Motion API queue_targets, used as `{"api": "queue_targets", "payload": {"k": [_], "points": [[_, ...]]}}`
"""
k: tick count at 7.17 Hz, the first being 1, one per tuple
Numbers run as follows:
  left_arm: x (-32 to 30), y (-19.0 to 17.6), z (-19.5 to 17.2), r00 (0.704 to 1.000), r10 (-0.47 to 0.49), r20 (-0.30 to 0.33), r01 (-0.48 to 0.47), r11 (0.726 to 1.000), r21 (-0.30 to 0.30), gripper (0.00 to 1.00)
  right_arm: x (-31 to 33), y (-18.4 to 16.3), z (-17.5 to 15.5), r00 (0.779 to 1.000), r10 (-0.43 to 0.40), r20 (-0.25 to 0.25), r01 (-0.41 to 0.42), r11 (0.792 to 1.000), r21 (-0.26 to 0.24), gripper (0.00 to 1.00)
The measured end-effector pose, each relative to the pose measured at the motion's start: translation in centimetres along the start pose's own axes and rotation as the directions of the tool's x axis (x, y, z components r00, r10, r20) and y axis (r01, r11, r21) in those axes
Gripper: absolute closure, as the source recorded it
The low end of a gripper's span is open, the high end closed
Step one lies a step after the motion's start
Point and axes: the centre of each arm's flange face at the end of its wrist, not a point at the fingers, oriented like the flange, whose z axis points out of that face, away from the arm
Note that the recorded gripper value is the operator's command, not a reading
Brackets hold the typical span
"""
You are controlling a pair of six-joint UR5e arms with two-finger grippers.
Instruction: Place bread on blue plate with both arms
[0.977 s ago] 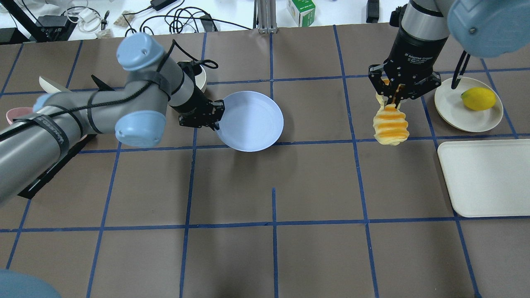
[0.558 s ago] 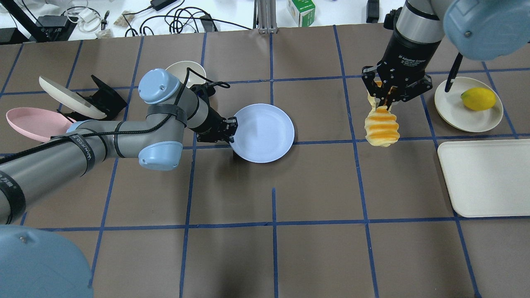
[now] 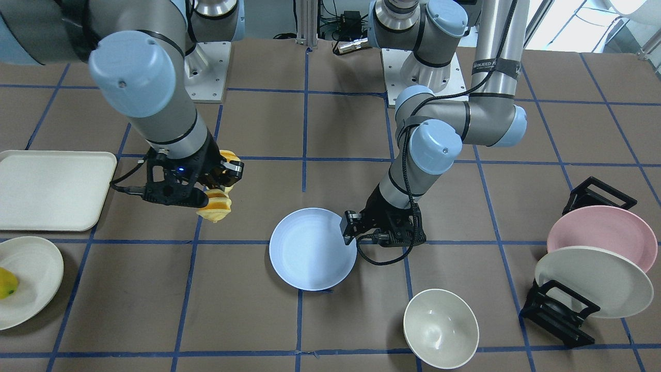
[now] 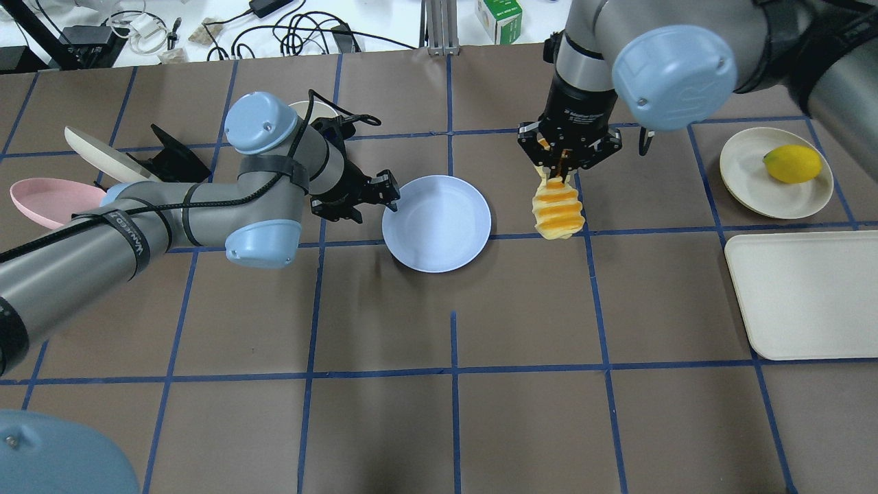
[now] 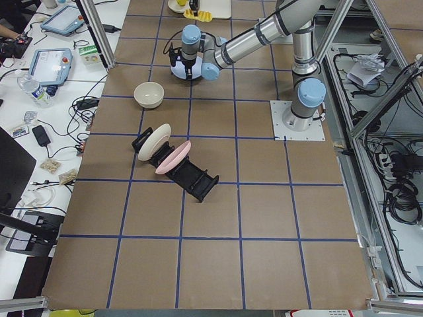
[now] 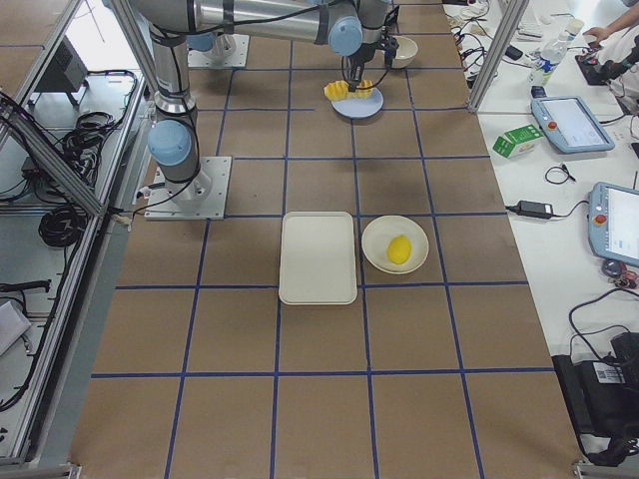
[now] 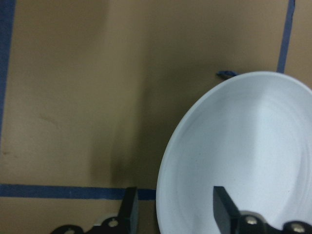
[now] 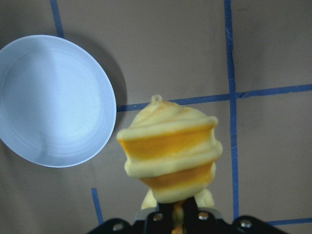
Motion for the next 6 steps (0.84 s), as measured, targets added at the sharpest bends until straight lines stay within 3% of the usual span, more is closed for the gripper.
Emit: {"api": "queue_targets", "payload": {"k": [3, 5, 6], "points": [[0.4, -1.7, -11.0, 0.991, -0.050, 0.124, 0.069, 0.986, -0.149, 0.00, -4.4, -0.9, 3.9, 1.000, -0.022, 0.002, 0.022, 1.000, 0.011, 1.00], [-1.2, -1.2, -17.7, 0.978, -0.040, 0.203, 0.081, 0.977, -0.198, 0.00, -7.9, -1.4, 7.4, 1.000, -0.009, 0.006, 0.009, 1.000, 0.027, 1.00], [-1.7, -0.7, -19.9, 0.975, -0.027, 0.222, 0.072, 0.978, -0.194, 0.00, -9.6, -1.3, 8.9, 1.000, -0.005, 0.010, 0.004, 0.999, 0.038, 1.00]]}}
